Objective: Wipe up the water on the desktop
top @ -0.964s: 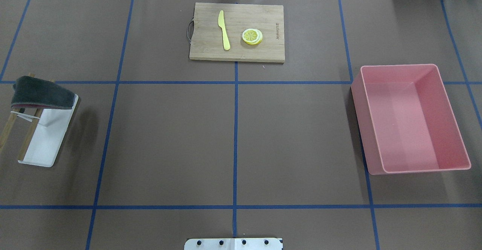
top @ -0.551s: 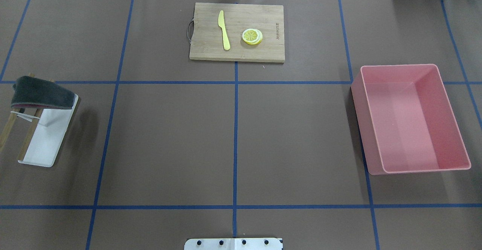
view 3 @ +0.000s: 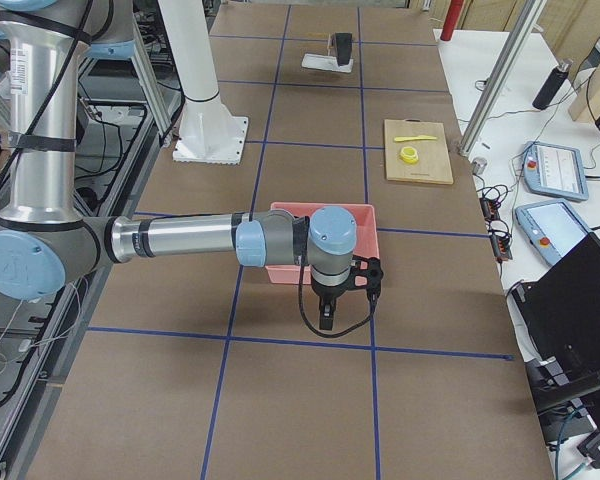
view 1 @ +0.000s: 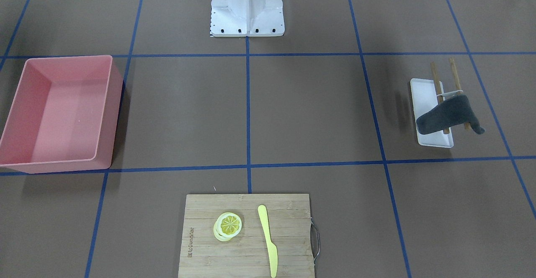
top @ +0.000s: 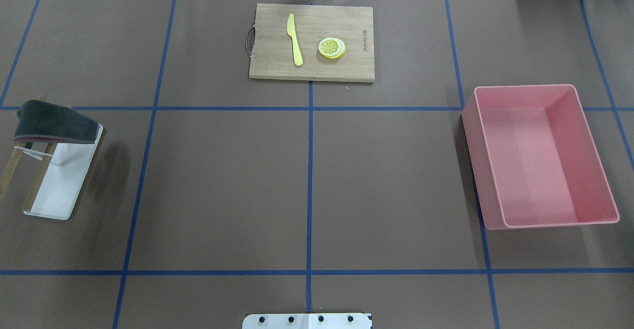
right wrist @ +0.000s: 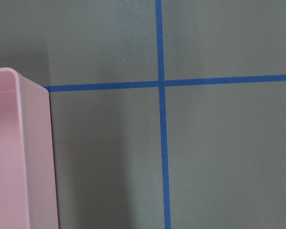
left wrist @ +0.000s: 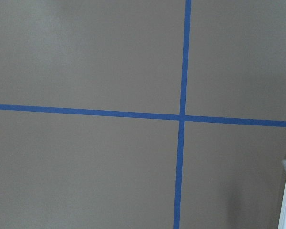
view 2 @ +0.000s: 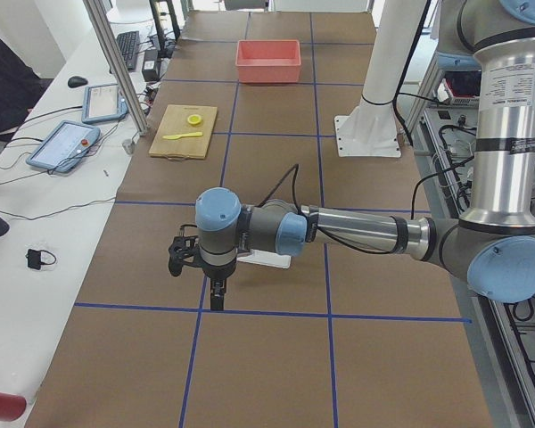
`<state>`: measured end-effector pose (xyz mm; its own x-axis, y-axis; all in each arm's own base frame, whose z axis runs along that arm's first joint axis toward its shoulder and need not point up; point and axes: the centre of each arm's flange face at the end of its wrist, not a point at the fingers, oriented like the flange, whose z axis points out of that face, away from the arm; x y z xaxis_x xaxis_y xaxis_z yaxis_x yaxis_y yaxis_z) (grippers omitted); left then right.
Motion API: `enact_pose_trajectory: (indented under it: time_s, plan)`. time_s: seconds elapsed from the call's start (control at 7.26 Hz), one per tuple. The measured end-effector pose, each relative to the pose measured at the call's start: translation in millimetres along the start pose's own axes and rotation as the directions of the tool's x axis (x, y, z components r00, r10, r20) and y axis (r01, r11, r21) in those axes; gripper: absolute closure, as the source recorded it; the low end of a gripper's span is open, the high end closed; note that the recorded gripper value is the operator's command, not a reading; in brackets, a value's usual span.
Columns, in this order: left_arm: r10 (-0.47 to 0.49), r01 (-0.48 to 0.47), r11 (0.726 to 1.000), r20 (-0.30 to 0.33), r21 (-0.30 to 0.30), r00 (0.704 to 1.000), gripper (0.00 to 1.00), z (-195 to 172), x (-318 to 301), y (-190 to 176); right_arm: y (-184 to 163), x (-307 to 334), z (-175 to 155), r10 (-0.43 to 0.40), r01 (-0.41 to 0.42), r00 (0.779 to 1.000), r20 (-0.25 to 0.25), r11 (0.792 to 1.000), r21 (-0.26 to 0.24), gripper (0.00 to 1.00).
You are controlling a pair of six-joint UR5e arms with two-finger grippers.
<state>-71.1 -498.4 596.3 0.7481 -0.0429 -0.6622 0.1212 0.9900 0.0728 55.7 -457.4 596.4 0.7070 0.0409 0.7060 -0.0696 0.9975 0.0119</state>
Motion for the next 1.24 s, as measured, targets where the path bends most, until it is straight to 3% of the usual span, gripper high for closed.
enact_pose_trajectory:
  time_s: [0.28,0.55,1.24]
  plan:
    - [0.05,-0.05,0.998,-0.012,0.036,0.999,0.01,-4.9,18.8,-11.7,-16.2,-14.4,-12.2,-0.031,0.031,1.0,0.002,0.999,0.027,0.0]
    - [0.076,-0.072,0.994,-0.05,0.086,0.996,0.01,-9.3,39.3,-20.8,-18.5,-12.8,-8.5,-0.026,0.026,1.0,0.009,0.999,0.019,0.0]
    - [-0.066,0.071,0.997,-0.263,0.009,0.963,0.01,8.9,106.4,-22.4,-15.4,-3.6,2.7,-0.003,0.003,1.0,0.01,1.0,-0.004,0.0]
